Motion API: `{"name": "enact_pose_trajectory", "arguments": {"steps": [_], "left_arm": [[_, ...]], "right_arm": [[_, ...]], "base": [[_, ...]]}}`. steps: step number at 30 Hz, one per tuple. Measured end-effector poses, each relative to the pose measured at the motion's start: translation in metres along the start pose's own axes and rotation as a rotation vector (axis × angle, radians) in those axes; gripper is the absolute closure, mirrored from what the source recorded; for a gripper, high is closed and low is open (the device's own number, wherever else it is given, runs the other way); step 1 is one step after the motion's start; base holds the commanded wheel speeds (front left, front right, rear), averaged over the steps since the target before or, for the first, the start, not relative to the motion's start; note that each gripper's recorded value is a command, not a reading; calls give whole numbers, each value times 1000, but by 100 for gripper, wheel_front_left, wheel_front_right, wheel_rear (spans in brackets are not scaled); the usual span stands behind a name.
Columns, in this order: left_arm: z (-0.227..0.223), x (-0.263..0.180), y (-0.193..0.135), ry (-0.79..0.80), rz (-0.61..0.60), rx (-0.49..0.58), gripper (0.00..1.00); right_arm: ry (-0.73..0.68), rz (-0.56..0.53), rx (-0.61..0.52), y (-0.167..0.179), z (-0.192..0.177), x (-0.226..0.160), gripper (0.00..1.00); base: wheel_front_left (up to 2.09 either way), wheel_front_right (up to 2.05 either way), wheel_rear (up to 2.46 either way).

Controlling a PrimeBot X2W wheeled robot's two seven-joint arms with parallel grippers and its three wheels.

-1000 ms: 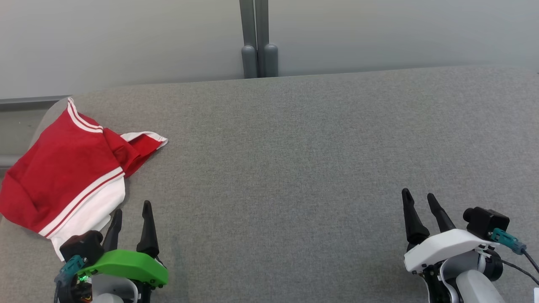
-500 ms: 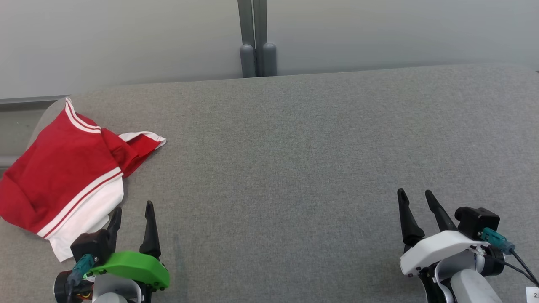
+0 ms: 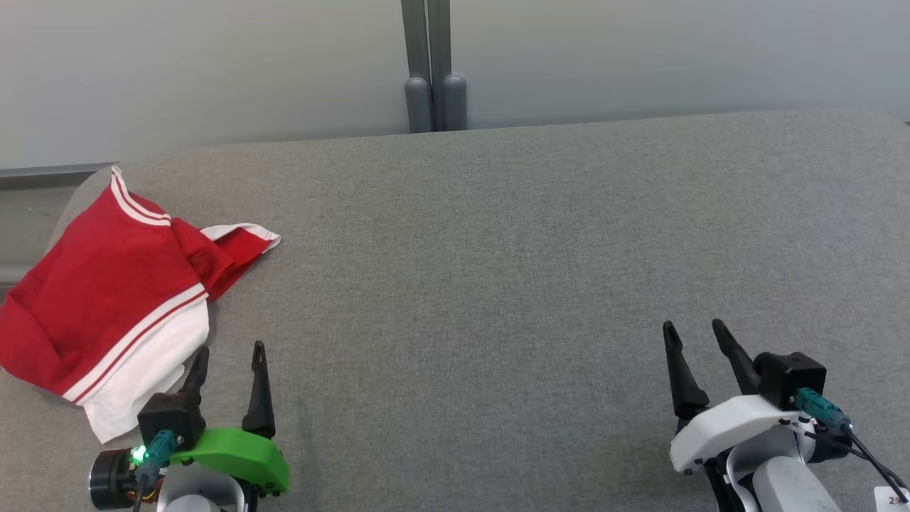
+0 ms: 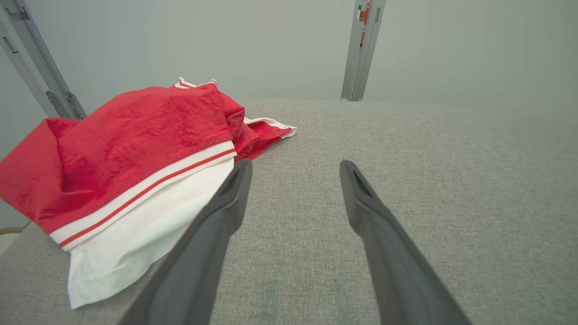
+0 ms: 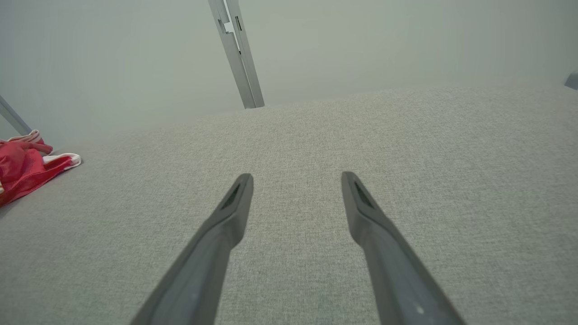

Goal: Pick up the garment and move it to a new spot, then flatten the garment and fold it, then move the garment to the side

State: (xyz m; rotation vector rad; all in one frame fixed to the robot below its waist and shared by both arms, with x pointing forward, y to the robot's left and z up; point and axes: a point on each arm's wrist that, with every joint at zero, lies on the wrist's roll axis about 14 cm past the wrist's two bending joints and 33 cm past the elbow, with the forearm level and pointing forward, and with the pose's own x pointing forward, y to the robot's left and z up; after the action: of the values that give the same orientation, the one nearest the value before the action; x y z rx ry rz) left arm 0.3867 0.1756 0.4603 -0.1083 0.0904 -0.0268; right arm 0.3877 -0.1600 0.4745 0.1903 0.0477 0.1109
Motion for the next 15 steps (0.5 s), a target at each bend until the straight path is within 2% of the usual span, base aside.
{"name": "enact_pose_trajectory", "arguments": {"steps": [15], "left_arm": [[-3,-1,0,-3,-9,90,0]], "right_arm": [[-8,7,-91,-1,-1,0,0]], "base": [[0,0,0]]}}
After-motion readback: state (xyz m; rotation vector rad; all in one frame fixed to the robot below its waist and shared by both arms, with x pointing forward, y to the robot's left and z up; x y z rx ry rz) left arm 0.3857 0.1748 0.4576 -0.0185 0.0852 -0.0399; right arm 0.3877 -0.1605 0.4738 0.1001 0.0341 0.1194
